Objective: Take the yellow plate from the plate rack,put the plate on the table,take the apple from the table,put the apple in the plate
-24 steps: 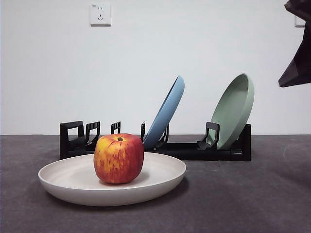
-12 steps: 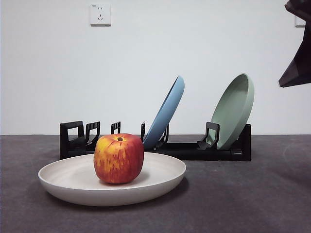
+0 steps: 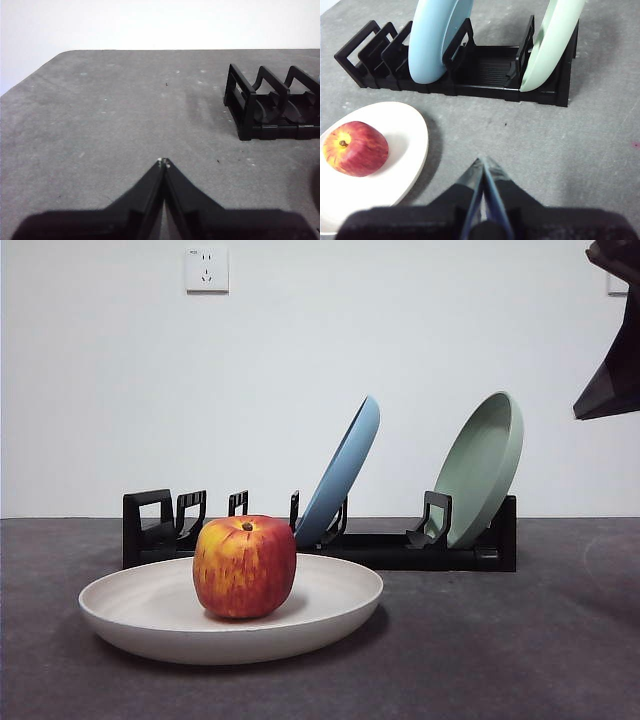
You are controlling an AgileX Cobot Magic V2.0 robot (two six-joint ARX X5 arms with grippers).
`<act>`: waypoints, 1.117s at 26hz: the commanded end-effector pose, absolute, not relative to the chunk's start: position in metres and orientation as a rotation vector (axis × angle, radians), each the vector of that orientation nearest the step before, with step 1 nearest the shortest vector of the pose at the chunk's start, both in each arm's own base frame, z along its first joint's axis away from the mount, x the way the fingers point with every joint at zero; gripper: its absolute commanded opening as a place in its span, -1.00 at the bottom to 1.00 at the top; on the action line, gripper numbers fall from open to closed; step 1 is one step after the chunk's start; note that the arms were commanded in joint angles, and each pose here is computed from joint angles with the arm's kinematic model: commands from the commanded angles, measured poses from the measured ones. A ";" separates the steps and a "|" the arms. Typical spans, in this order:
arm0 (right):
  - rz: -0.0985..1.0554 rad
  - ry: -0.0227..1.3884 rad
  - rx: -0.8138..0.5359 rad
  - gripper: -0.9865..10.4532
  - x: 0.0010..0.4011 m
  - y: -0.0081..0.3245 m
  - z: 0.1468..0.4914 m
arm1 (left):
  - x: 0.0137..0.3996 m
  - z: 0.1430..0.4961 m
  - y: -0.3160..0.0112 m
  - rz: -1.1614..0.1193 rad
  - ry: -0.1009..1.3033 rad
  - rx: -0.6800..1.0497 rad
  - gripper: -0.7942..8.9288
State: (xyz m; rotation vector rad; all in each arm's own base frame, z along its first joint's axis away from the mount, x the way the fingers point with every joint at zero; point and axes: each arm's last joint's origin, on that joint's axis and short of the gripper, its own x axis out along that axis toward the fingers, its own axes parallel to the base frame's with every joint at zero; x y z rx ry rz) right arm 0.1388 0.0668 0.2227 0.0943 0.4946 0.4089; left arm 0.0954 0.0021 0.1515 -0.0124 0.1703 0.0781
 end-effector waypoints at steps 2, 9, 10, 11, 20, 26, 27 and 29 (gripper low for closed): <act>0.417 0.487 0.067 -0.83 0.138 0.067 0.222 | 0.096 0.147 0.002 0.078 0.179 -0.017 -0.84; 0.340 0.210 -0.113 -0.83 0.112 0.037 0.247 | 0.096 0.147 0.002 0.078 0.179 -0.016 -0.84; 0.301 0.174 -0.102 -0.83 0.108 0.030 0.249 | 0.096 0.147 0.002 0.078 0.179 -0.016 -0.84; 0.262 0.143 -0.095 -0.83 0.103 0.025 0.249 | 0.096 0.147 0.002 0.078 0.179 -0.016 -0.84; 0.135 0.097 -0.083 -0.83 0.092 0.010 0.203 | 0.096 0.147 0.002 0.078 0.179 -0.016 -0.84; 0.133 0.084 -0.044 -0.83 0.093 0.010 0.175 | 0.096 0.147 0.002 0.078 0.179 -0.016 -0.84; 0.132 0.087 -0.038 -0.83 0.093 0.010 0.171 | 0.096 0.147 0.002 0.078 0.179 -0.016 -0.84; 0.133 0.101 -0.025 -0.83 0.094 0.011 0.165 | 0.096 0.147 0.002 0.078 0.179 -0.016 -0.84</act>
